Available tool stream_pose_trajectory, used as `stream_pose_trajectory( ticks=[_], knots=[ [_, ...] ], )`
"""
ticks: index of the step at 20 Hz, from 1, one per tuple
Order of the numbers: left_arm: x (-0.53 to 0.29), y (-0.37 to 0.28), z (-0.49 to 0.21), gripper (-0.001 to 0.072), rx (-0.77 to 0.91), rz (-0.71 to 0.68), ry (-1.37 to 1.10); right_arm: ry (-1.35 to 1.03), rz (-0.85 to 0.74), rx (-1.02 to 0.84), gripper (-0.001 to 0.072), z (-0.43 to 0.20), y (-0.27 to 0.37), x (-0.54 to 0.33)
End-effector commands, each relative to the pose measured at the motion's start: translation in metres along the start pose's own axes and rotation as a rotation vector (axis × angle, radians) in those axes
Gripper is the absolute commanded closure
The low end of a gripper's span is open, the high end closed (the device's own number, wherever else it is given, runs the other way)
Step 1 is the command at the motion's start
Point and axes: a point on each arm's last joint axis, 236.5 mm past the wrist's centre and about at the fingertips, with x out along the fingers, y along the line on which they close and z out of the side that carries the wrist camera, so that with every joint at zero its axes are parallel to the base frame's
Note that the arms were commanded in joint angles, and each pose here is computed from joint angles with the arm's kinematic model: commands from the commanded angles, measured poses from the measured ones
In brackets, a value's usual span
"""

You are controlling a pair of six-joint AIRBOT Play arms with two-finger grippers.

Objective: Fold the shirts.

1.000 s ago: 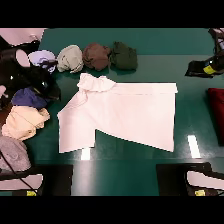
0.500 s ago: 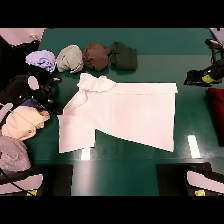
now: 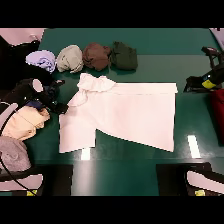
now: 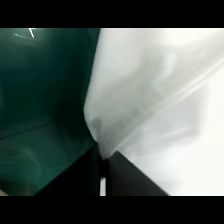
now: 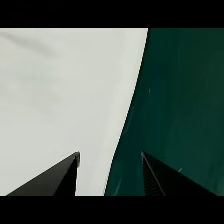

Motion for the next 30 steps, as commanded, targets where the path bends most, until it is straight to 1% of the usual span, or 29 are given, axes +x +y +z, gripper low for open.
stream_pose_trajectory(
  ticks=[1,7,10,13,18,21,24,26,27,30],
  knots=[
    [-0.010,-0.007,-0.007,0.0685,-0.001,-0.025,0.030,0.113,0.001,0.007,0.0259,-0.043,-0.002,0.014],
    [-0.070,-0.017,0.013,0.0685,0.028,-0.004,-0.137,0.339,0.007,0.034,0.0258,-0.165,-0.006,0.071],
    [-0.078,-0.020,0.010,0.0684,0.032,-0.009,-0.148,0.445,0.108,0.057,0.0257,-0.210,0.014,0.094],
    [-0.078,-0.022,0.007,0.0684,0.031,-0.019,-0.134,0.470,0.169,0.126,0.0258,-0.227,0.022,0.111],
    [-0.078,-0.024,0.007,0.0684,0.029,-0.026,-0.135,0.454,0.234,0.208,0.0260,-0.233,0.030,0.125],
    [-0.078,-0.030,0.008,0.0684,0.023,-0.051,-0.140,0.450,0.256,0.217,0.0290,-0.235,0.035,0.130],
    [-0.079,-0.041,0.008,0.0684,0.012,-0.099,-0.138,0.446,0.267,0.181,0.0692,-0.236,0.035,0.129],
    [-0.084,-0.066,0.010,0.0684,0.024,-0.203,-0.149,0.409,0.345,0.174,0.0687,-0.225,0.052,0.121],
    [-0.091,-0.081,0.015,0.0685,0.037,-0.270,-0.170,0.350,0.394,0.177,0.0688,-0.208,0.063,0.111],
    [-0.144,-0.121,0.048,0.0685,0.069,-0.427,-0.312,0.018,0.523,0.133,0.0690,-0.123,0.094,0.040]
  ],
)
